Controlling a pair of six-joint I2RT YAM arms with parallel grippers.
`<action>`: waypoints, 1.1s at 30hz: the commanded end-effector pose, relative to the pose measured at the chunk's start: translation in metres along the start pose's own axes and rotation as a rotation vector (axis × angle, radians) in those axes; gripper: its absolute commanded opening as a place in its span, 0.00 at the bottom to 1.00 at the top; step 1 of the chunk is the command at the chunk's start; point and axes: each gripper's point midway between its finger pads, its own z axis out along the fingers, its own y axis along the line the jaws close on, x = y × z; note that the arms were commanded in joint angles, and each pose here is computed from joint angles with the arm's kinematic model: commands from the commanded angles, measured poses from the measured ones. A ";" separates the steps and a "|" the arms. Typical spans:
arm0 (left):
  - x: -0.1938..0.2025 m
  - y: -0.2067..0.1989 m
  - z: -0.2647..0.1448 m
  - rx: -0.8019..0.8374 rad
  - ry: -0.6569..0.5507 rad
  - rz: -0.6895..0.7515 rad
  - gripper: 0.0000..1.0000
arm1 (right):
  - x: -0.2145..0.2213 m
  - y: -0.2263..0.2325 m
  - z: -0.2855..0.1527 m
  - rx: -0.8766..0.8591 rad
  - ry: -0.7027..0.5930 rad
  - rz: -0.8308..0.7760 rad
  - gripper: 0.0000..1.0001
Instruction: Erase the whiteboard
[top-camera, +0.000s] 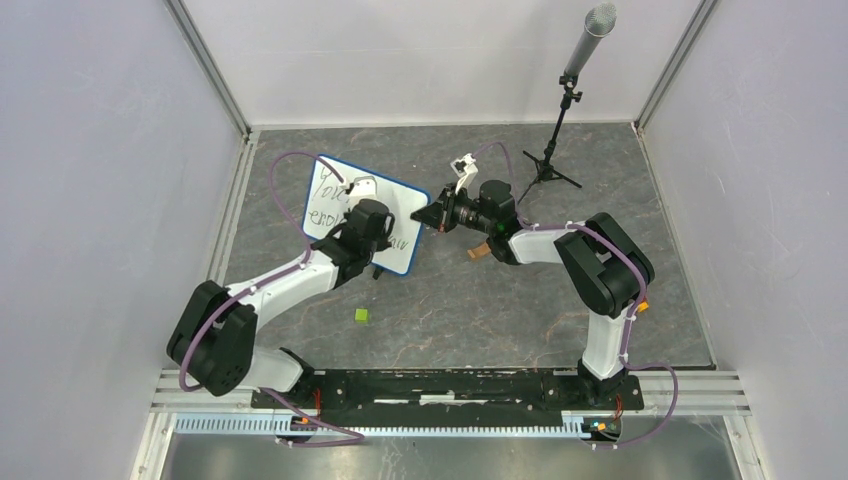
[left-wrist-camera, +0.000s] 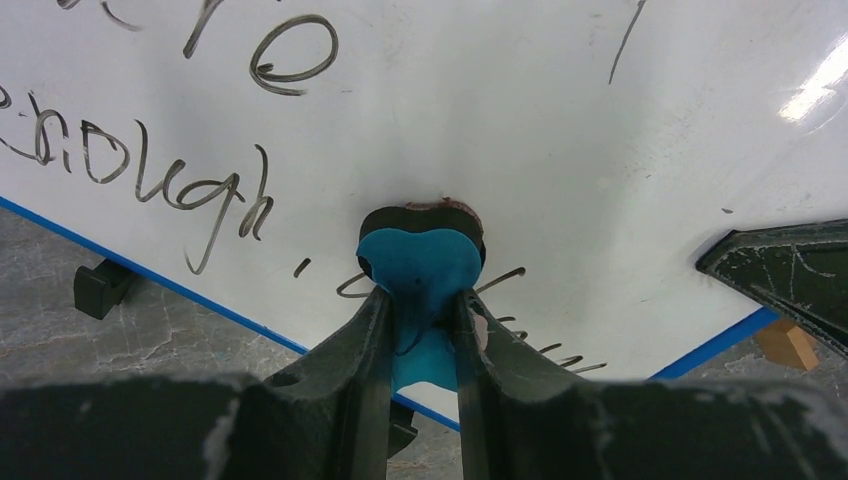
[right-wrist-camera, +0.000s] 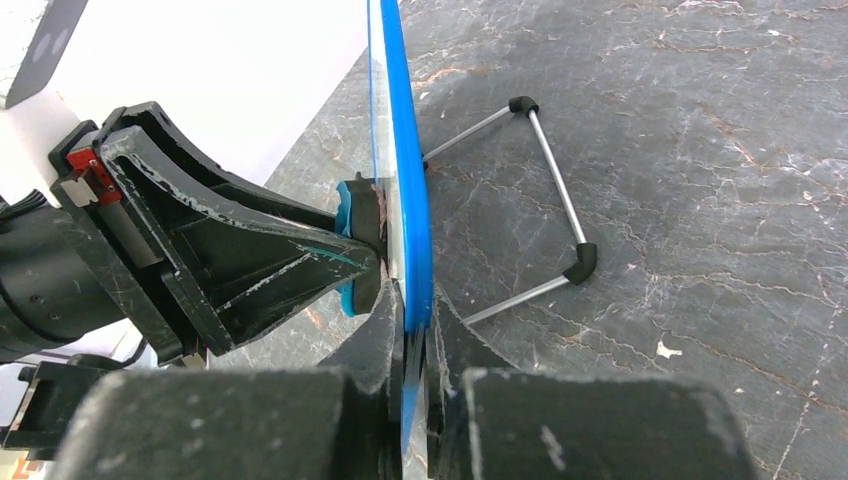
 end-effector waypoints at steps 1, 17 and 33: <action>0.011 -0.005 0.000 0.031 0.030 -0.076 0.15 | -0.006 0.013 0.003 -0.066 -0.039 -0.146 0.00; 0.006 0.053 0.008 -0.083 0.053 -0.200 0.19 | -0.008 0.013 -0.001 -0.082 -0.049 -0.130 0.00; -0.012 0.036 0.005 0.043 0.045 -0.218 0.17 | -0.008 0.015 -0.001 -0.098 -0.056 -0.119 0.00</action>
